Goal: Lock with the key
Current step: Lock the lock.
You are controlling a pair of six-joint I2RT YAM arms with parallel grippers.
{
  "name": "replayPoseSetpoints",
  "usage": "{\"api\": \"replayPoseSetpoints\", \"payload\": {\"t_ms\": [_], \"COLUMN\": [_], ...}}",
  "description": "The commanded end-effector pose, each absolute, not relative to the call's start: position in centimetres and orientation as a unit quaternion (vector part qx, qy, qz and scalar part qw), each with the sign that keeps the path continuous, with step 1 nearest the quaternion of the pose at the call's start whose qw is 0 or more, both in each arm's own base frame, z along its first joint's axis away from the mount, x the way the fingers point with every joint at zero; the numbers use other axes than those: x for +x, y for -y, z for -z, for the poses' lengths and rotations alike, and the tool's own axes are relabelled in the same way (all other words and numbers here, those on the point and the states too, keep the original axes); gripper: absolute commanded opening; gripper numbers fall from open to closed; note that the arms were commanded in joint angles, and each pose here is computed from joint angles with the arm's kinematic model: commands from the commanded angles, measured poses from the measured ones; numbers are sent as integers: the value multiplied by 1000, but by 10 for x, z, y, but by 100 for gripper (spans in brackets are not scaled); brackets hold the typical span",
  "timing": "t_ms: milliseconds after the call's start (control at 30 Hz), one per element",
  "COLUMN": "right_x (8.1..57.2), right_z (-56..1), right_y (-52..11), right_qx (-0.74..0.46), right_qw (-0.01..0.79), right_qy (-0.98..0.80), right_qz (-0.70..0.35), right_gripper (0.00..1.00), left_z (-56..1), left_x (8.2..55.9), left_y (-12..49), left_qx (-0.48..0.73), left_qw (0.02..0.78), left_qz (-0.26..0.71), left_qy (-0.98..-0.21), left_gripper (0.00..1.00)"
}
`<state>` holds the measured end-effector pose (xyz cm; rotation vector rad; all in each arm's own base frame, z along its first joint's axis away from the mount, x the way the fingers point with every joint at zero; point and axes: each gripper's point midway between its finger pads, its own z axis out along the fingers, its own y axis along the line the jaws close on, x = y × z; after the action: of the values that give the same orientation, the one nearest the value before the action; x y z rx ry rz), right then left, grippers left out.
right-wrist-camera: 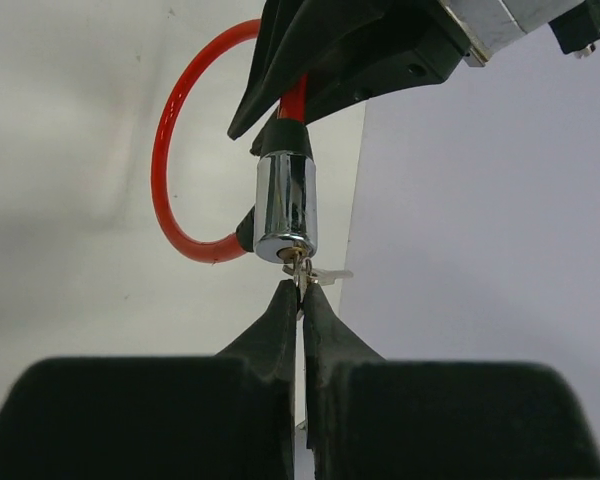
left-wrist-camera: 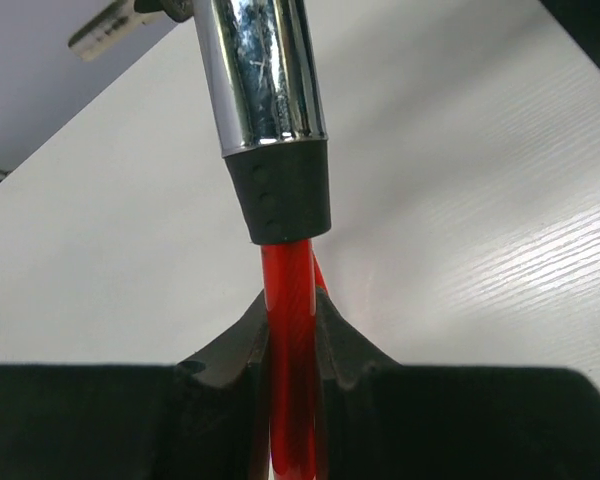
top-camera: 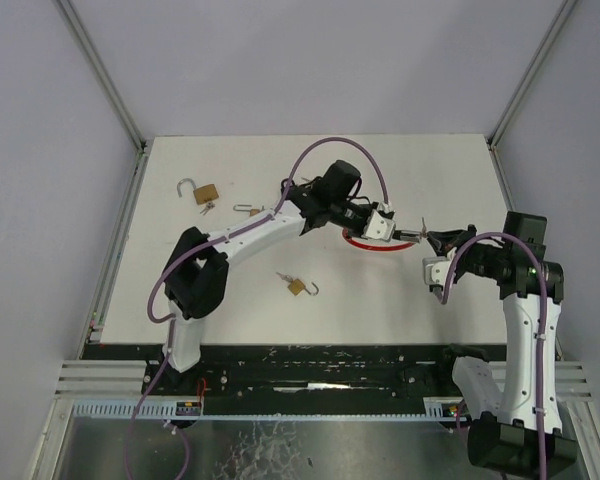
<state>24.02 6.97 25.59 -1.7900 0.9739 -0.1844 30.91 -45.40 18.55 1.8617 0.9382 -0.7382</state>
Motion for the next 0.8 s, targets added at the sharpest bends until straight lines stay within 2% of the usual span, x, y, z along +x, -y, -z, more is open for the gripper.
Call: {"api": "replayPoseSetpoints", "payload": {"t_ms": [0,133,233,333,433,533,667,767], "right_x": [254,255,261,253,241,251,271,292], "right_z": [-304,-312,-317,-302,-261,-246,-275,-316], "right_y": [-58,-59,-53,-56,-67,-75,-72,-54], "right_qx": [-744,-729,-713,-733,-788,-792,-753,-720], "right_qw": [524,531,535,517,452,440,465,463], "right_qy": [-387,-414,-431,-423,-405,-404,-448,-488], "right_qz": [149,119,139,128,104,127,129,172], "right_gripper": [0,0,0,0,0,0,0,0], "left_z": [-152,-139,-143,-161,-181,-195,-189,-185], "left_x": [298,316,316,304,289,289,296,305], "left_y": [427,427,428,428,424,426,424,419], "left_qx": [745,744,738,723,686,667,666,670], "left_qw": [365,369,370,364,332,311,310,319], "left_qz": [359,305,311,380,492,535,530,512], "left_qy": [-426,-466,-471,-448,-420,-415,-425,-432], "left_gripper": [0,0,0,0,0,0,0,0]}}
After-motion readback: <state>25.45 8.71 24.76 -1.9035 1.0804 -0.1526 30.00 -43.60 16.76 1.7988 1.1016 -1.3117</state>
